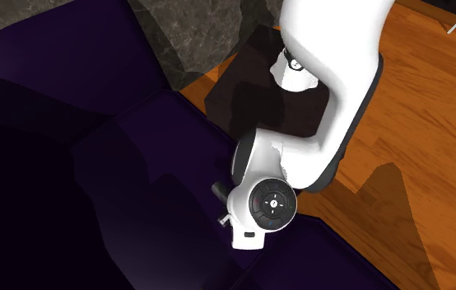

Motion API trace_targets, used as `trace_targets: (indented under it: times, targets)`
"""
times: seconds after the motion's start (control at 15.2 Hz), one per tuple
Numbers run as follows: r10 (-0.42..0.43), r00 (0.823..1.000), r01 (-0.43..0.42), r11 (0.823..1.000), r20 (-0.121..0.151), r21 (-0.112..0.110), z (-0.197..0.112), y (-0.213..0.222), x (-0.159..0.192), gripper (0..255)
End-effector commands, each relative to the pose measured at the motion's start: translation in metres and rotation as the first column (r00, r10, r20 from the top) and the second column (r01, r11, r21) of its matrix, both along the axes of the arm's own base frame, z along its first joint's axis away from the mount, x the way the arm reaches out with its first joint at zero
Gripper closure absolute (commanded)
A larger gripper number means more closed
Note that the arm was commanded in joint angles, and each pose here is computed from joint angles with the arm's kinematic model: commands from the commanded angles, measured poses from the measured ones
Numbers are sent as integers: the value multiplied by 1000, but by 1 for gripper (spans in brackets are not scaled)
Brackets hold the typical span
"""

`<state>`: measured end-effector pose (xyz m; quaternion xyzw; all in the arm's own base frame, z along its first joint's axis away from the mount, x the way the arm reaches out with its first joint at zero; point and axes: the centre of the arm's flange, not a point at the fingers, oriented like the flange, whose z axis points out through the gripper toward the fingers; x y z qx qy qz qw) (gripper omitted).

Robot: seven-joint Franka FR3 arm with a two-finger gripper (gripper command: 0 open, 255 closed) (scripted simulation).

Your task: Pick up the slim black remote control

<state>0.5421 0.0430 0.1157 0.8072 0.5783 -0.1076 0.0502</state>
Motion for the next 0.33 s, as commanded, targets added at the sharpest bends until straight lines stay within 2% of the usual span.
trace_targets:
  times: [0.0,0.26]
  targets:
    - [0,1000,0,1000,0,0,11,0,0,255]
    - [0,1000,0,1000,0,0,23,0,0,255]
